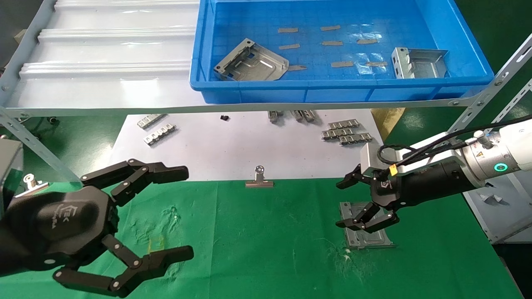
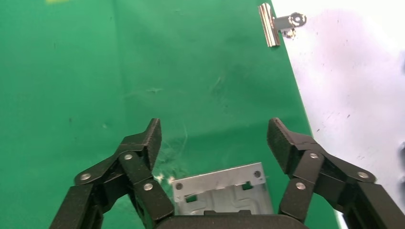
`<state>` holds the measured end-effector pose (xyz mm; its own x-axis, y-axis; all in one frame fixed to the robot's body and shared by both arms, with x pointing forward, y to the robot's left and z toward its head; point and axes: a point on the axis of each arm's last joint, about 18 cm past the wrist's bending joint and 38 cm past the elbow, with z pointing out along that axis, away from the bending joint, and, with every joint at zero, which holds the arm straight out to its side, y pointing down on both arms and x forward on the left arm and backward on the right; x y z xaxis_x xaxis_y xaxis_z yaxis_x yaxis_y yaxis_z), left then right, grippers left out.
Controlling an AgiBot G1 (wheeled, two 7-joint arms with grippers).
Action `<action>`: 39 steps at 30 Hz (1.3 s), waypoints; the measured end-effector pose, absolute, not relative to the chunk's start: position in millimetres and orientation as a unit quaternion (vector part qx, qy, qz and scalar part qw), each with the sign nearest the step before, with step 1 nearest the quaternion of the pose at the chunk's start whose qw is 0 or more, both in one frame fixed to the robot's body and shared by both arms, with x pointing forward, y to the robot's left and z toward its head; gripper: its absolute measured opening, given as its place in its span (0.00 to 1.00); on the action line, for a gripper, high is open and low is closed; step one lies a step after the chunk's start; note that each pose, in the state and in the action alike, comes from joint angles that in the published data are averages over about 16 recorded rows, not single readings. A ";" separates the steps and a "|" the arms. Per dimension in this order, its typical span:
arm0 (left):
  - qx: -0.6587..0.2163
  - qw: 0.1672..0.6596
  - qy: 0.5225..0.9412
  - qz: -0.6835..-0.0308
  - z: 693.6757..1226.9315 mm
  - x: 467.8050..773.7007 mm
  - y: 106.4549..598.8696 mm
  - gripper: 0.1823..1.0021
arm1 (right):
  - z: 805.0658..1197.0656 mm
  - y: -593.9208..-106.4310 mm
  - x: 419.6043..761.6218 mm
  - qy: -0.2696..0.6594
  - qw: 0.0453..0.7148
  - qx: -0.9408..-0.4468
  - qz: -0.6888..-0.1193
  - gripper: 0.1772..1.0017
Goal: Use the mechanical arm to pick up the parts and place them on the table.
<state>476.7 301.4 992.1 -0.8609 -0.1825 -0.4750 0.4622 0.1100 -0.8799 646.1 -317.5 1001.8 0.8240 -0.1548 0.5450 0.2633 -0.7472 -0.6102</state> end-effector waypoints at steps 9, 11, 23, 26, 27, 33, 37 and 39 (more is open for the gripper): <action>0.099 0.244 0.704 -0.660 992.2 476.7 301.4 1.00 | 985.7 -303.3 642.8 -0.041 0.413 -0.865 -0.281 0.86; 0.099 0.244 0.704 -0.660 992.2 476.7 301.4 1.00 | 982.5 -300.1 640.7 -0.043 0.430 -0.858 -0.278 0.90; 0.099 0.244 0.704 -0.660 992.2 476.7 301.4 1.00 | 972.5 -289.3 619.3 -0.052 0.519 -0.811 -0.264 0.99; 0.099 0.244 0.704 -0.660 992.2 476.7 301.4 1.00 | 972.0 -288.6 611.7 -0.054 0.539 -0.799 -0.262 1.00; 0.099 0.244 0.704 -0.660 992.2 476.7 301.4 1.00 | 972.0 -288.6 609.0 -0.055 0.545 -0.795 -0.261 1.00; 0.099 0.244 0.704 -0.660 992.2 476.7 301.4 1.00 | 973.4 -289.7 590.8 -0.060 0.578 -0.772 -0.258 1.00; 0.099 0.244 0.704 -0.660 992.2 476.7 301.4 1.00 | 975.3 -291.5 576.9 -0.064 0.597 -0.757 -0.256 1.00; 0.099 0.244 0.704 -0.660 992.2 476.7 301.4 1.00 | 976.5 -292.6 569.5 -0.066 0.606 -0.750 -0.255 1.00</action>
<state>476.7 301.4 992.2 -0.8609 -0.1825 -0.4750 0.4622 0.1099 -0.8799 569.5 -292.6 976.5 0.8610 -0.2099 0.4633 0.4087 -0.2567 -0.8758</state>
